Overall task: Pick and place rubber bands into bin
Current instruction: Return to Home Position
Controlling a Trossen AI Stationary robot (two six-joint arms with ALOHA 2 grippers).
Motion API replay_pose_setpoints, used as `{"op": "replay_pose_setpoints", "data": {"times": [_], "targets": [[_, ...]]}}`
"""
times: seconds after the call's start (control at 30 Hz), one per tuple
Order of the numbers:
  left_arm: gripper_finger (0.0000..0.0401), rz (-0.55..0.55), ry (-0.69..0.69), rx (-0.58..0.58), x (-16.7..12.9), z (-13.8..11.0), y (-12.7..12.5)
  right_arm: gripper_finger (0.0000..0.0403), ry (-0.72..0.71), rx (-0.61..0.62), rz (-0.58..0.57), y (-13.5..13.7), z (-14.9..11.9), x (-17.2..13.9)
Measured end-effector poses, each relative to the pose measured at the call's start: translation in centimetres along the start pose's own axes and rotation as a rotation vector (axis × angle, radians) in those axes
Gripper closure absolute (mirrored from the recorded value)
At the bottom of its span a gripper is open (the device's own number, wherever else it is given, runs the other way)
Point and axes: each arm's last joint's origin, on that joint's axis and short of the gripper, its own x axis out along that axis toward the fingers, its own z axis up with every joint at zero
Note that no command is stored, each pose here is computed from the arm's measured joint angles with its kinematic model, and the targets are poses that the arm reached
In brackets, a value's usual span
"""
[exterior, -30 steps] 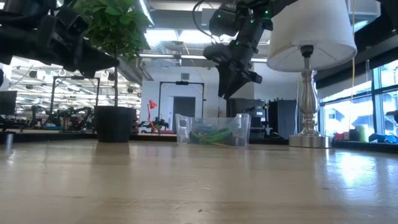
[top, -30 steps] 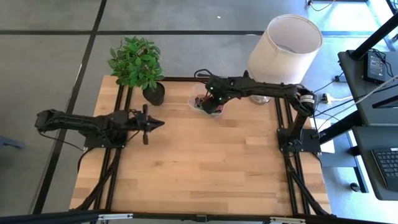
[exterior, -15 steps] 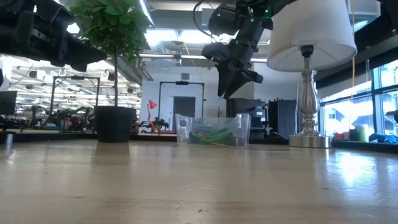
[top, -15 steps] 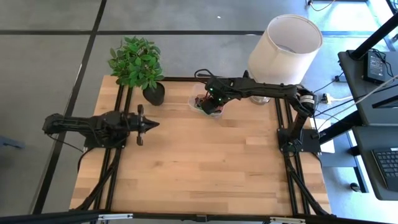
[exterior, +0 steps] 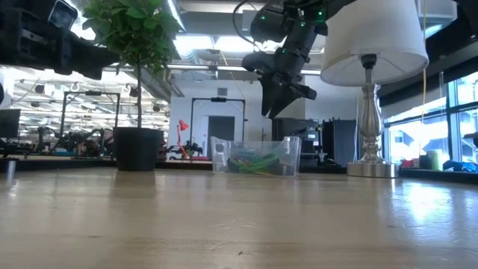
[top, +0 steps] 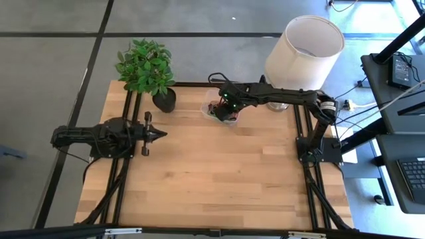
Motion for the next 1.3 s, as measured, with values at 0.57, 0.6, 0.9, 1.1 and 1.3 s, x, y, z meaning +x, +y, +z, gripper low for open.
{"op": "replay_pose_setpoints", "data": {"times": [0.57,0.6,0.9,1.1,1.3], "targets": [[0.0399,-0.026,0.068,0.030,0.0,-0.7,-0.1,0.0306,0.005,-0.036,-0.001,0.3,-0.3,0.0],[0.0399,-0.026,0.067,0.030,0.0,-0.7,-0.1,0.0309,0.003,-0.052,-0.002,0.4,-0.3,0.0],[0.0398,-0.014,0.070,-0.110,0.0,-0.7,-0.1,0.0381,-0.050,-0.296,0.054,2.0,-1.2,-2.1],[0.0398,-0.013,0.070,-0.126,0.0,-0.7,-0.1,0.0391,-0.098,-0.542,0.113,3.5,-3.2,-5.5],[0.0398,-0.013,0.069,-0.127,0.0,-0.7,-0.1,0.0399,-0.135,-0.637,0.185,2.3,-8.7,-6.1]]}}
